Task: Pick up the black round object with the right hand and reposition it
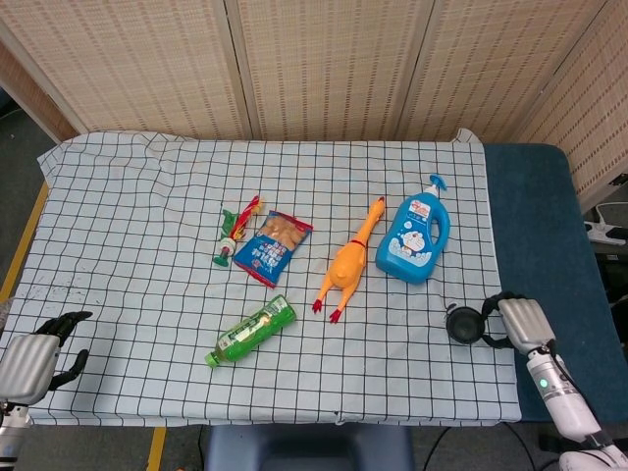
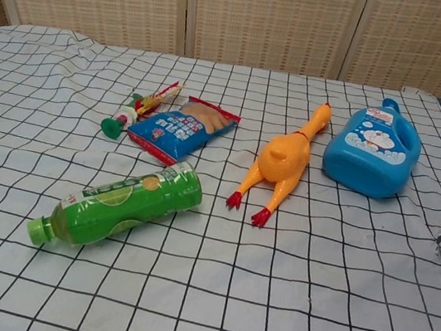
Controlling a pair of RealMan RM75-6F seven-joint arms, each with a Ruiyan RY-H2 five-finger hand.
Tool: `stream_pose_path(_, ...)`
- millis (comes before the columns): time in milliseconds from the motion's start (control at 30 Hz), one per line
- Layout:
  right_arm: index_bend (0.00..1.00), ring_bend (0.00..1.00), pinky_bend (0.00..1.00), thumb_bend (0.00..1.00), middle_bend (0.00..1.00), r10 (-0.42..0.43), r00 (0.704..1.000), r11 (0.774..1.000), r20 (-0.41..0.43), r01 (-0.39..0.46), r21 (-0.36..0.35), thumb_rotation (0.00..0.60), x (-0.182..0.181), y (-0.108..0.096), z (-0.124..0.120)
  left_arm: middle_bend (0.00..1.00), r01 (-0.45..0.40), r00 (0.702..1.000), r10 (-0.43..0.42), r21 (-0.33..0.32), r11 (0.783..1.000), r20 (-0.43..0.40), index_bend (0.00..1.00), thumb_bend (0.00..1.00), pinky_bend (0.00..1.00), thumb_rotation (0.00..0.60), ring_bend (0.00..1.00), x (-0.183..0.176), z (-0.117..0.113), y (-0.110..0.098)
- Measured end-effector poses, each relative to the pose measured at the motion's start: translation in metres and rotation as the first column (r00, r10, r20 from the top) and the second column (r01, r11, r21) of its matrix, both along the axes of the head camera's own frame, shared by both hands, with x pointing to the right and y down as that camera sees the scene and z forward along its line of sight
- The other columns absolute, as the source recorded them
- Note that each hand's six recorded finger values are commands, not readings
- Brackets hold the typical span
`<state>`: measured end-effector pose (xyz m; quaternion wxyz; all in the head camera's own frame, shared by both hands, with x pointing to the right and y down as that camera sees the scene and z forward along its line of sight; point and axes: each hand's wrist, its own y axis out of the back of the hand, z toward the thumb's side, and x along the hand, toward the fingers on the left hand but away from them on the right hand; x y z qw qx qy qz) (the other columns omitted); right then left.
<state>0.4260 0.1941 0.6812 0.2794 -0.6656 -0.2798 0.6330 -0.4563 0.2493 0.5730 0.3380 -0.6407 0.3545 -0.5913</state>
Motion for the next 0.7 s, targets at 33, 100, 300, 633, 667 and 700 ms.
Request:
stream_pose_path(33, 0.49, 0.22, 0.31, 0.1, 0.31, 0.003, 1.0, 1.0, -0.004, -0.003, -0.008, 0.6, 0.001, 0.001, 0.001, 0.26, -0.001, 1.0, 0.001, 0.0, 1.0, 0.001, 0.22, 0.43, 0.63, 0.6, 0.32, 0.0, 0.0, 0.0)
stream_pose_path(100, 0.48, 0.21, 0.31, 0.1, 0.29, 0.009, 1.0, 1.0, -0.016, -0.01, -0.029, 0.6, 0.003, 0.003, 0.002, 0.26, 0.001, 1.0, -0.001, -0.003, 1.0, 0.002, 0.22, 0.43, 0.63, 0.6, 0.32, 0.0, 0.001, 0.0)
stream_pose_path(300, 0.45, 0.15, 0.31, 0.1, 0.27, 0.015, 0.999, 1.0, -0.033, -0.016, -0.027, 0.6, 0.004, 0.003, -0.002, 0.26, 0.001, 1.0, -0.001, 0.0, 1.0, 0.002, 0.22, 0.43, 0.63, 0.6, 0.32, -0.001, 0.0, 0.0)
stream_pose_path(633, 0.26, 0.04, 0.31, 0.1, 0.17, 0.001, 0.999, 1.0, -0.048, -0.001, 0.003, 0.6, -0.001, 0.001, -0.011, 0.26, -0.002, 1.0, 0.002, -0.011, 1.0, 0.003, 0.22, 0.43, 0.63, 0.6, 0.32, 0.0, 0.002, 0.001)
stream_pose_path(667, 0.25, 0.04, 0.31, 0.1, 0.16, -0.004, 0.999, 1.0, -0.033, 0.004, 0.008, 0.6, -0.004, 0.001, -0.011, 0.26, -0.003, 1.0, 0.003, -0.011, 1.0, 0.003, 0.22, 0.43, 0.63, 0.6, 0.32, 0.001, 0.003, 0.001)
stream_pose_path(700, 0.25, 0.04, 0.31, 0.1, 0.16, -0.007, 1.0, 1.0, -0.02, 0.007, 0.012, 0.6, -0.006, 0.001, -0.01, 0.26, -0.003, 1.0, 0.003, -0.011, 1.0, 0.004, 0.22, 0.43, 0.63, 0.6, 0.32, 0.001, 0.003, 0.001)
